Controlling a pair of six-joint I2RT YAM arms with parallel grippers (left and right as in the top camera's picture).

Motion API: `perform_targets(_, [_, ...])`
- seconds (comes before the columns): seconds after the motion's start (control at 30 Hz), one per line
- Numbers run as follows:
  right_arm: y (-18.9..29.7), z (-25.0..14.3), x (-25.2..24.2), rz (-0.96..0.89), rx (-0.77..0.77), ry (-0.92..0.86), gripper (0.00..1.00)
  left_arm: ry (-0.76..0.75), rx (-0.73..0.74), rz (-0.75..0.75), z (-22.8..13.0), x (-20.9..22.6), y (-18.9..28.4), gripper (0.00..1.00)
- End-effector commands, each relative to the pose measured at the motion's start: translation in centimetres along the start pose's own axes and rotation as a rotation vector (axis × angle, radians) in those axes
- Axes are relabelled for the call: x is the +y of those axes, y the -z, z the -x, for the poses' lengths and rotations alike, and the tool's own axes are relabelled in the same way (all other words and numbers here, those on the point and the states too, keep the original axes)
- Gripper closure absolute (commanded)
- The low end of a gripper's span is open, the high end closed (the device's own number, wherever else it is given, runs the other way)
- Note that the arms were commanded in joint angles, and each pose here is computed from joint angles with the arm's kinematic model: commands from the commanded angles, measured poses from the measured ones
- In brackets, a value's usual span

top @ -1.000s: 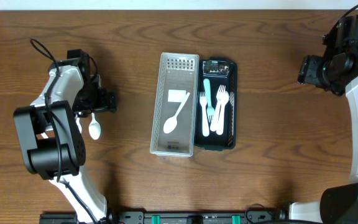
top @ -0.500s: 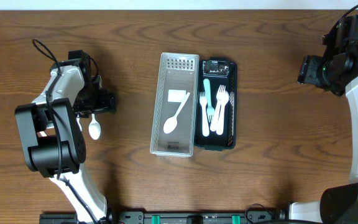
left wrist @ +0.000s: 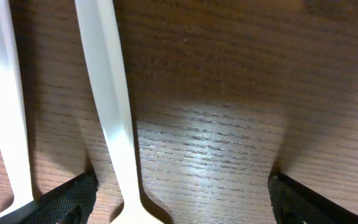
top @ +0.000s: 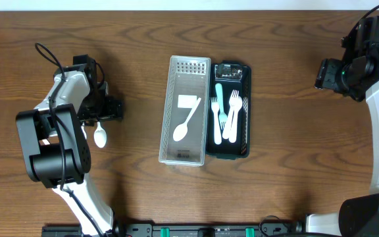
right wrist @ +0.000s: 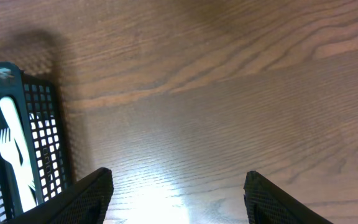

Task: Pack container
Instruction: 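Move left gripper back to the spoons and grasp another white spoon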

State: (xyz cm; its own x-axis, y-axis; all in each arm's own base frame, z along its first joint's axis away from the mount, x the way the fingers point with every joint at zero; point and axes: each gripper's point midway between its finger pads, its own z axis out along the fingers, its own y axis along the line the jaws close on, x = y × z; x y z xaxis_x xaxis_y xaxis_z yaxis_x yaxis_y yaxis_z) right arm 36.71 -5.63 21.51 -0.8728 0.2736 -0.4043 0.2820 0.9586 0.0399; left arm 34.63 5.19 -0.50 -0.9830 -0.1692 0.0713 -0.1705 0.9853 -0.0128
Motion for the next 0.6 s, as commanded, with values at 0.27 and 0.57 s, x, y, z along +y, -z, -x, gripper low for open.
perform_targets(0.27, [-0.26,-0.20,-0.11,-0.003,0.010,0.014,0.29,-0.001,0.048,-0.002,-1.24,0.17,-1.02,0.51])
perform_targets(0.57, [-0.26,-0.19,-0.12,-0.004,0.009,0.017,0.29,-0.002,0.054,-0.002,-1.39,0.18,-1.02,0.81])
